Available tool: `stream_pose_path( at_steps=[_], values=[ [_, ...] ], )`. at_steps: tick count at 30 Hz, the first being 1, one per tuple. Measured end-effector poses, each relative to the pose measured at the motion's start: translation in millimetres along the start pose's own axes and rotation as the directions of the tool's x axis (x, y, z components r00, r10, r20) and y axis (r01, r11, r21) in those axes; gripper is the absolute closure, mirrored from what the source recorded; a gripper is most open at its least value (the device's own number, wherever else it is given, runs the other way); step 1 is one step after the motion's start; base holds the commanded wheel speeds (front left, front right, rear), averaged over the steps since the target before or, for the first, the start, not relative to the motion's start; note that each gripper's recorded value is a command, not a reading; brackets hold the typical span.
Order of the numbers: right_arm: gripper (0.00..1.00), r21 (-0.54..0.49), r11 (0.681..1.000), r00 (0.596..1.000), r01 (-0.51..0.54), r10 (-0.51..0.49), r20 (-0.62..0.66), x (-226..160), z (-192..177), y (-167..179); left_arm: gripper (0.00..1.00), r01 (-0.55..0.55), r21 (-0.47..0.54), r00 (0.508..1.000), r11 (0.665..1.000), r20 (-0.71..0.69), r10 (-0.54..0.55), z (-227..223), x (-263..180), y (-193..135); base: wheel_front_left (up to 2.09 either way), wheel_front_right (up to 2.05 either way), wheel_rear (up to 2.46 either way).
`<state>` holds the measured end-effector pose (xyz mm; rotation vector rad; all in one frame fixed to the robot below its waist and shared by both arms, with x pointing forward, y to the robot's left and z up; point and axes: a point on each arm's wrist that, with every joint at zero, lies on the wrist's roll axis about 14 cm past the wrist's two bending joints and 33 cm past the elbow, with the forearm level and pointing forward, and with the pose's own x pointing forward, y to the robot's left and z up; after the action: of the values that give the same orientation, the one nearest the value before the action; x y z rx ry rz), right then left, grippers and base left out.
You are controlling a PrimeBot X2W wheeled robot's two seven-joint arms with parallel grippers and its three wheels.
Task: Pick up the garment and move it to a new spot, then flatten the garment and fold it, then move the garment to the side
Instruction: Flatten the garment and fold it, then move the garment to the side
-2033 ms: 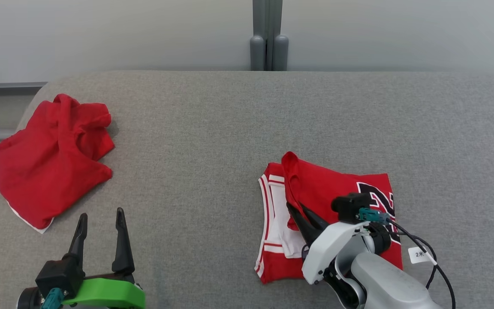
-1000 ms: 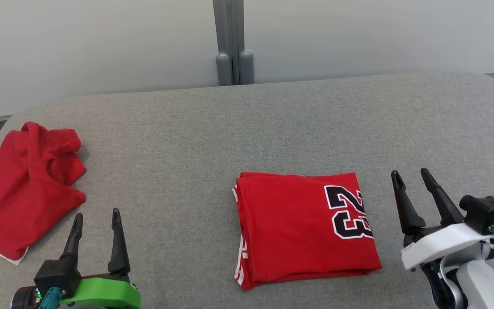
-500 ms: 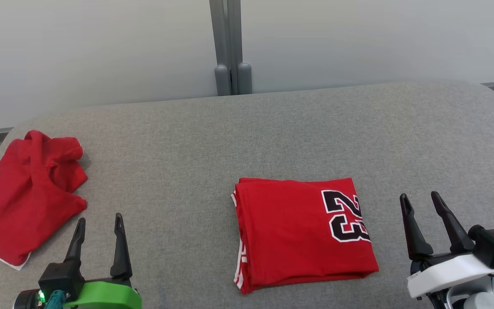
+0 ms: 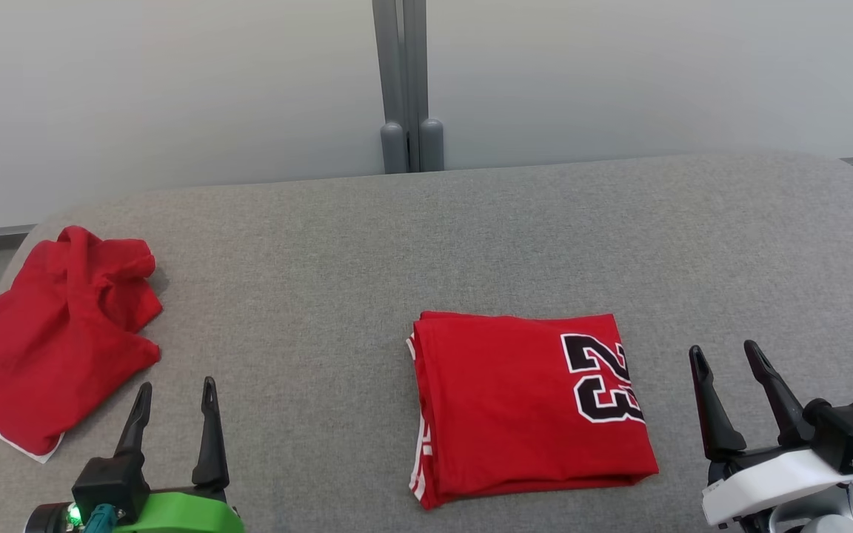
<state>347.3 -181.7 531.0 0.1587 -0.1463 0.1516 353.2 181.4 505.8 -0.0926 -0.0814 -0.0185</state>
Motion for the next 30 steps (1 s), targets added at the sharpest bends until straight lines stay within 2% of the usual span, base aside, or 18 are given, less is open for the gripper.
stream_pose_path(
  at_steps=[30],
  values=[
    [0.00,-0.002,1.000,0.999,-0.009,0.009,-0.041,-1,-13,3,0.00,-0.002,-0.004,1.000,1.000,0.005,0.002,2,-2,6,0.00,0.00,0.00]
  ],
)
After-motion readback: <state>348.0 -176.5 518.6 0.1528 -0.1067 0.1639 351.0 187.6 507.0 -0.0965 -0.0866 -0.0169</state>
